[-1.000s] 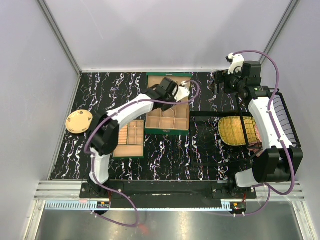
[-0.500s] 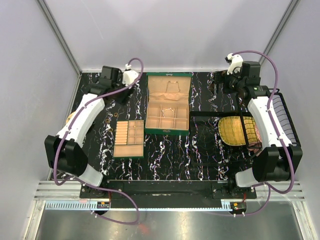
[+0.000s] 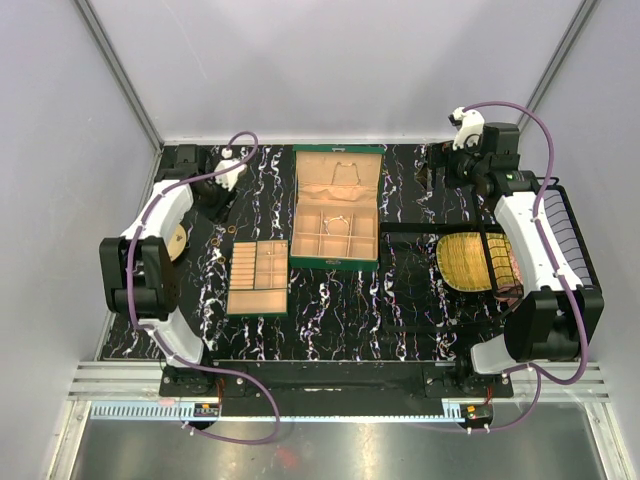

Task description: Organize the mixed jewelry

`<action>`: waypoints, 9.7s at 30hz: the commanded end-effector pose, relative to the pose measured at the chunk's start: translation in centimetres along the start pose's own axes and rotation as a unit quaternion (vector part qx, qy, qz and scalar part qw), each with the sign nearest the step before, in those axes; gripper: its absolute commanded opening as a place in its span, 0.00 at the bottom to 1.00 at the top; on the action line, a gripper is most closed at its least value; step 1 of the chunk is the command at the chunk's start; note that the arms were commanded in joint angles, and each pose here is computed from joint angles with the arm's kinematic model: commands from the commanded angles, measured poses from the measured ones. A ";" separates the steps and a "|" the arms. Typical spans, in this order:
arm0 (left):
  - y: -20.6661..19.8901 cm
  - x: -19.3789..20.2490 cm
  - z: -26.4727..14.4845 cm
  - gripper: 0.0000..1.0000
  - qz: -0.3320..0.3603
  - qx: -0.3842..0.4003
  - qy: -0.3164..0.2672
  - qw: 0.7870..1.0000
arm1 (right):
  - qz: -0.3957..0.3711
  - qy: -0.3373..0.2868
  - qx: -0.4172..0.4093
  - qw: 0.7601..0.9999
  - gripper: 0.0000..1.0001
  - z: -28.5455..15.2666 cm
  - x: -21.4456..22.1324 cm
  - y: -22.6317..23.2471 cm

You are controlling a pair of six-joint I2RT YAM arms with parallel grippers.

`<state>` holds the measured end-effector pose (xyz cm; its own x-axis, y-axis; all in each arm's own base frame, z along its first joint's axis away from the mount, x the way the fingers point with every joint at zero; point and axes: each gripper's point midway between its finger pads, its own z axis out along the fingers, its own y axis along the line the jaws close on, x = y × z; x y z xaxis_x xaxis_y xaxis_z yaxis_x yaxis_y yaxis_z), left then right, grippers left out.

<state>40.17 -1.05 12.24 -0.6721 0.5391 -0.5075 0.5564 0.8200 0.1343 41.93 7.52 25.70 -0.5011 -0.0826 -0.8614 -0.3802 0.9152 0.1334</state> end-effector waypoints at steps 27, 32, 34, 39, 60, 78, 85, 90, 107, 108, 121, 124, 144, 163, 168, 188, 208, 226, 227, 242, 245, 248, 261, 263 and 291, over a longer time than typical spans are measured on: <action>-3.8 8.8 2.5 0.45 -0.131 0.039 0.062 0.989 | 0.003 0.004 -0.013 1.000 1.00 1.4 0.2 -0.1; -3.6 9.3 2.6 0.42 -0.150 0.016 0.066 0.986 | 0.001 0.001 -0.013 1.000 1.00 1.2 0.0 0.0; -3.5 9.5 2.8 0.41 -0.155 0.013 0.068 0.985 | 0.002 0.001 -0.014 1.000 1.00 1.2 0.1 0.1; -3.1 9.6 3.3 0.39 -0.169 0.003 0.073 0.983 | 0.001 0.000 -0.014 1.000 1.00 1.1 0.0 0.2; -3.1 10.6 4.3 0.37 -0.185 -0.011 0.087 0.979 | 0.000 0.000 -0.013 1.000 1.00 1.0 0.0 0.1; -3.3 11.6 5.3 0.35 -0.181 -0.019 0.103 0.978 | 0.000 0.001 -0.013 1.000 1.00 1.1 0.0 0.1; -3.7 12.2 5.1 0.33 -0.176 -0.020 0.109 0.978 | 0.000 0.001 -0.013 1.000 1.00 1.1 0.1 0.1; -4.0 12.7 4.9 0.31 -0.175 -0.020 0.112 0.978 | 0.000 0.001 -0.014 1.000 1.00 1.1 0.0 0.2; -5.0 13.5 4.3 0.07 -0.177 -0.014 0.115 0.977 | 0.001 0.001 -0.015 1.000 1.00 1.1 0.0 0.2; -5.0 13.5 4.3 0.06 -0.177 -0.014 0.115 0.977 | 0.000 0.000 -0.015 1.000 1.00 1.1 0.0 0.2; -3.6 8.7 -0.1 0.00 -0.121 -0.065 0.035 0.990 | 0.001 0.004 -0.014 1.000 1.00 1.3 0.2 0.1; -4.6 6.5 -1.1 0.00 -0.081 -0.078 0.009 0.994 | 0.002 0.003 -0.014 1.000 1.00 1.3 0.2 0.1; -5.7 1.2 -1.9 0.00 0.123 -0.290 -0.088 0.945 | 0.003 0.007 -0.012 1.000 1.00 1.5 0.4 0.0; -8.9 -0.2 -0.3 0.00 0.278 -0.306 -0.199 0.888 | 0.009 0.023 -0.006 1.000 1.00 2.4 1.3 -0.6; -9.3 -0.2 0.8 0.00 0.295 -0.297 -0.201 0.886 | 0.007 0.026 -0.001 1.000 1.00 2.6 1.5 -0.9; -9.8 1.7 2.6 0.00 0.315 -0.237 -0.195 0.898 | 0.002 0.018 -0.010 1.000 1.00 2.1 0.9 -0.4; -9.4 2.2 3.6 0.00 0.344 -0.234 -0.192 0.889 | 0.001 0.022 -0.009 1.000 1.00 2.3 1.2 -0.5; -8.8 2.9 4.0 0.00 0.393 -0.235 -0.190 0.868 | 0.002 0.029 -0.004 1.000 1.00 2.6 1.7 -0.9; -9.0 2.8 4.0 0.00 0.399 -0.230 -0.194 0.866 | 0.002 0.029 -0.005 1.000 1.00 2.6 1.7 -0.8; -9.1 2.9 4.7 0.00 0.446 -0.219 -0.197 0.845 | 0.002 0.035 0.000 0.999 1.00 2.9 2.1 -1.1; -9.1 3.1 4.7 0.00 0.452 -0.221 -0.197 0.842 | 0.001 0.034 0.001 0.999 1.00 3.0 1.9 -1.2; -9.2 3.4 4.7 0.00 0.450 -0.218 -0.195 0.843 | 0.003 0.038 0.001 0.999 1.00 3.2 2.2 -1.3; -9.0 4.2 4.8 0.00 0.451 -0.215 -0.187 0.846 | 0.002 0.041 0.004 0.999 1.00 3.3 2.4 -1.4; -9.0 4.3 4.9 0.00 0.452 -0.214 -0.185 0.846 | 0.002 0.042 0.006 0.999 1.00 3.3 2.4 -1.6; -10.8 6.2 6.6 0.00 0.454 -0.139 -0.155 0.866 | 0.002 0.050 0.015 0.999 1.00 3.8 2.9 -2.1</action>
<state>34.30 -6.76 3.45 0.1509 0.9597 -0.2369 0.5292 0.1239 0.8394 43.56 7.11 20.28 -0.6034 -0.1056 -0.7904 -0.3560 0.9226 0.1485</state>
